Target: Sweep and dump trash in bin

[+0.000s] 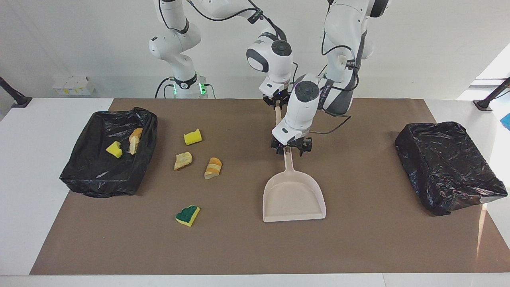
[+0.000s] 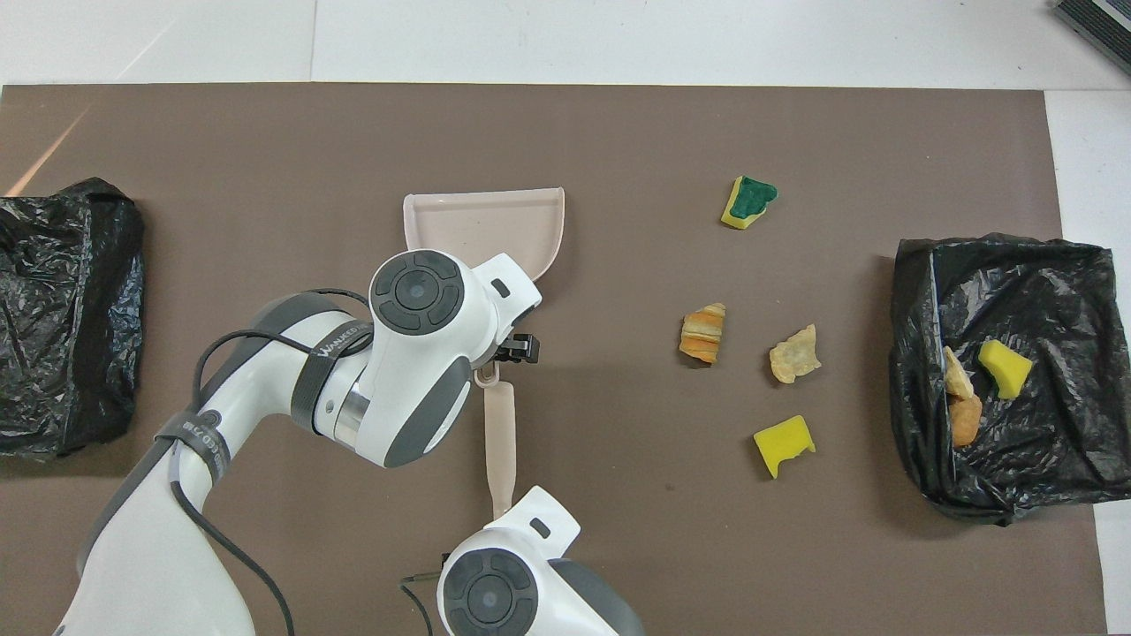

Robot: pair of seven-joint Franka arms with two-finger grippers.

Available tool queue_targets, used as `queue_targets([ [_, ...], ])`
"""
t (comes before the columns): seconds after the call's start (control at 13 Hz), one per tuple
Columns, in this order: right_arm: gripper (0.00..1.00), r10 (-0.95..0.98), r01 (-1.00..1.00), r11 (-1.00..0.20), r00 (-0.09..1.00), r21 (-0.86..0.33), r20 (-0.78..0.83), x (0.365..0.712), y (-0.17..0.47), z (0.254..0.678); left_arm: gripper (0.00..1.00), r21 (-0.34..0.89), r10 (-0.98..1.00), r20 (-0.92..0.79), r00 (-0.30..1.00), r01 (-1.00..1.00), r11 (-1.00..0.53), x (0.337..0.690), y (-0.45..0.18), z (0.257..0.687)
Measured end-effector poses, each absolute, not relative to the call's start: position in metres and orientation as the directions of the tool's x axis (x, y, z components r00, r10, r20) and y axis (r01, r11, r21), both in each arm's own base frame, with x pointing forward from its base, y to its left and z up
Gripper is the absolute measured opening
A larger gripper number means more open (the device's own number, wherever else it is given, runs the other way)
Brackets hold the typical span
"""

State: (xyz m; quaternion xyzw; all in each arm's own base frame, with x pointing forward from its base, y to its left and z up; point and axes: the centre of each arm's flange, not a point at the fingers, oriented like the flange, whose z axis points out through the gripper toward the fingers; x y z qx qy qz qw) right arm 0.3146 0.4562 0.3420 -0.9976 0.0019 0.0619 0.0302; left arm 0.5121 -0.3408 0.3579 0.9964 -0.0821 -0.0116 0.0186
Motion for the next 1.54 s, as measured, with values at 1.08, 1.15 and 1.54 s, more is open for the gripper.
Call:
queue_targets([
  [1.08, 0.26, -0.222, -0.206, -0.973, 0.959, 0.107, -0.178, 0.371, 0.282, 0.437, 0.32, 0.041, -0.21, -0.002, 0.978, -0.209, -0.977, 0.513, -0.338, 0.357],
  [1.15, 0.26, -0.242, -0.221, -0.967, 0.952, 0.126, -0.185, 0.366, 0.269, 0.429, 0.32, 0.041, -0.228, 0.004, 0.974, -0.228, -0.973, 0.52, -0.328, 0.359],
  [1.54, 0.26, -0.286, -0.252, -0.95, 0.94, 0.183, -0.186, 0.329, 0.23, 0.408, 0.32, 0.041, -0.261, 0.032, 0.965, -0.262, -0.964, 0.544, -0.291, 0.38],
])
